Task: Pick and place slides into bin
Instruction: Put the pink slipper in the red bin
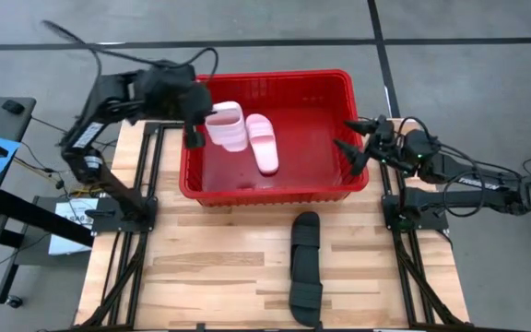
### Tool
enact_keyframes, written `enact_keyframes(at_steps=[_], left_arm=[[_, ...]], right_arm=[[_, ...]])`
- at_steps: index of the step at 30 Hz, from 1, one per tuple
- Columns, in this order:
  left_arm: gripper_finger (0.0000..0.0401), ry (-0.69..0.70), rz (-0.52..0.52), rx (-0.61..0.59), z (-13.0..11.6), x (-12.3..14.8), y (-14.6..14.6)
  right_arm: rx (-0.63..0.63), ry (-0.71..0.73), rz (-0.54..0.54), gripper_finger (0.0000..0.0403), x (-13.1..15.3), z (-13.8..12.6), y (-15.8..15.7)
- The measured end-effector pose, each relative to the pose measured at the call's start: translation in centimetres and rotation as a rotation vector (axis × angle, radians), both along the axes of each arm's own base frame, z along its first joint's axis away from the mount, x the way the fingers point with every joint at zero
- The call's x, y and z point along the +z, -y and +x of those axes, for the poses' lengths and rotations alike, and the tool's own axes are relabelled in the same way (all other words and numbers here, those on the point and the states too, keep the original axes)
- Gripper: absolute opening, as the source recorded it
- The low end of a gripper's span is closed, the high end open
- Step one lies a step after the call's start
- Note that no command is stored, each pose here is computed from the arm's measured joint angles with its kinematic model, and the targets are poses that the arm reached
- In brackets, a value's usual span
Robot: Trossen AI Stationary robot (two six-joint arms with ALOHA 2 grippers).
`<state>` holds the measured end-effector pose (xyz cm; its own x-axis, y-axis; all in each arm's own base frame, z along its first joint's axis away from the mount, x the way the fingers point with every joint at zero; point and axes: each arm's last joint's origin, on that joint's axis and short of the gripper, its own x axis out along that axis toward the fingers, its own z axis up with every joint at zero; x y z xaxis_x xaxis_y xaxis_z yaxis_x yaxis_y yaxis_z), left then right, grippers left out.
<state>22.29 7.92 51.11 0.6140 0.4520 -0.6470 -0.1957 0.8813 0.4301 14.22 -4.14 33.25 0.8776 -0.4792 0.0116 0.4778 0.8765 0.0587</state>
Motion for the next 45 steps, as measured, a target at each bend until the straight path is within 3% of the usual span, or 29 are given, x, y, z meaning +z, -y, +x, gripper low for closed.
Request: enact_keyframes(at_steps=[5,12,22,32,45], left_arm=[[0.0018,-0.029,-0.068,0.028,0.9,-1.2,-3.2],[0.0018,-0.073,-0.247,0.123,2.6,-3.7,-7.0],[0.0018,-0.116,-0.442,0.118,4.6,-7.2,-11.0],[0.0018,-0.176,-0.592,0.140,5.0,-10.2,-12.5],[0.0018,-0.155,-0.660,0.108,7.4,-15.6,-13.8]], right_arm=[[-0.010,-0.056,0.003,0.0324,-0.5,0.0,0.1],[-0.083,-0.083,0.011,0.0324,-0.8,-0.4,1.1],[-0.173,-0.099,-0.007,0.0324,-0.8,-1.0,2.4],[-0.184,-0.126,-0.045,0.0324,-0.8,-1.1,2.6],[-0.229,-0.178,-0.055,0.0324,-1.1,-1.4,3.2]])
